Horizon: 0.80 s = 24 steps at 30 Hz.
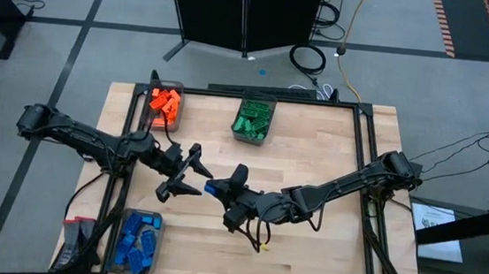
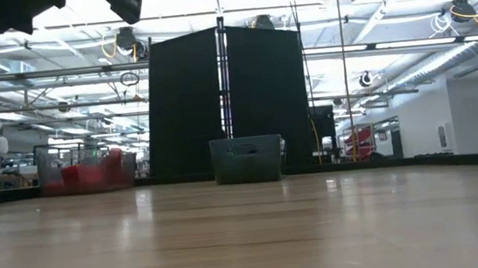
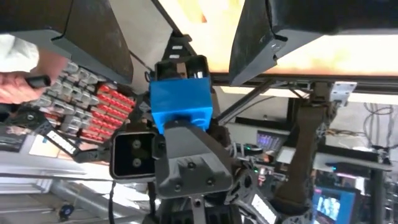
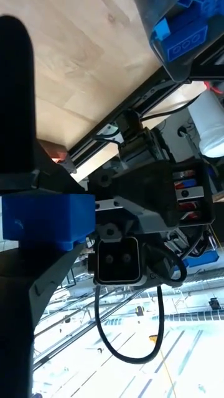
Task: Sort blocks
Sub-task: Put the blue game piece into the bottom left black transparent bin
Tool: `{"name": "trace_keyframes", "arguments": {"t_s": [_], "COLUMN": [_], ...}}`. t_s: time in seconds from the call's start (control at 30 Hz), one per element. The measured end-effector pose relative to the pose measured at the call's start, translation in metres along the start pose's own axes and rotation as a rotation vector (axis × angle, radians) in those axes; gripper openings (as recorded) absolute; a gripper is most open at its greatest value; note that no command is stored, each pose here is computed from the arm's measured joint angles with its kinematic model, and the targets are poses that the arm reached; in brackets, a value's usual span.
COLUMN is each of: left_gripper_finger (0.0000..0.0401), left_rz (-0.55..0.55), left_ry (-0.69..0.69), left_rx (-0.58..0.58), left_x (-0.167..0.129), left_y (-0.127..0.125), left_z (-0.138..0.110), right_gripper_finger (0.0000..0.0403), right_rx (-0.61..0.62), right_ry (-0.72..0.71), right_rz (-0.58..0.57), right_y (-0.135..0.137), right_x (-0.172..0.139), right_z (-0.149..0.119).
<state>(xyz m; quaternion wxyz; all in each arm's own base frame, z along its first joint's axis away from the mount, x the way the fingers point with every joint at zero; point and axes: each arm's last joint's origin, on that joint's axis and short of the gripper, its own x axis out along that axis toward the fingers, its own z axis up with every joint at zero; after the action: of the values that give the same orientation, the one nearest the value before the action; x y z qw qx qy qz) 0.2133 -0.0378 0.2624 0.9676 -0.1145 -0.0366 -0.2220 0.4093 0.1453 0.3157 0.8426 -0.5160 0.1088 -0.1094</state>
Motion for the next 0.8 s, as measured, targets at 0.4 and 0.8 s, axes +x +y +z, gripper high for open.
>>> {"name": "trace_keyframes", "arguments": {"t_s": [0.4,0.8], "left_gripper_finger": [0.0265,0.0265], "left_rz": [-0.072,-0.033], "left_ry": [-0.014,-0.022], "left_rx": [0.035,0.028], "left_x": [0.0046,0.0044], "left_y": [-0.0002,0.0047], "left_z": [-0.0017,-0.0014], "right_gripper_finger": [0.0075,0.0075], "right_rx": [-0.001,0.015], "right_ry": [-0.007,-0.066], "right_rz": [0.005,0.041], "right_y": [0.0002,0.0006], "right_x": [0.0,0.0012], "right_z": [0.0002,0.0004]}}
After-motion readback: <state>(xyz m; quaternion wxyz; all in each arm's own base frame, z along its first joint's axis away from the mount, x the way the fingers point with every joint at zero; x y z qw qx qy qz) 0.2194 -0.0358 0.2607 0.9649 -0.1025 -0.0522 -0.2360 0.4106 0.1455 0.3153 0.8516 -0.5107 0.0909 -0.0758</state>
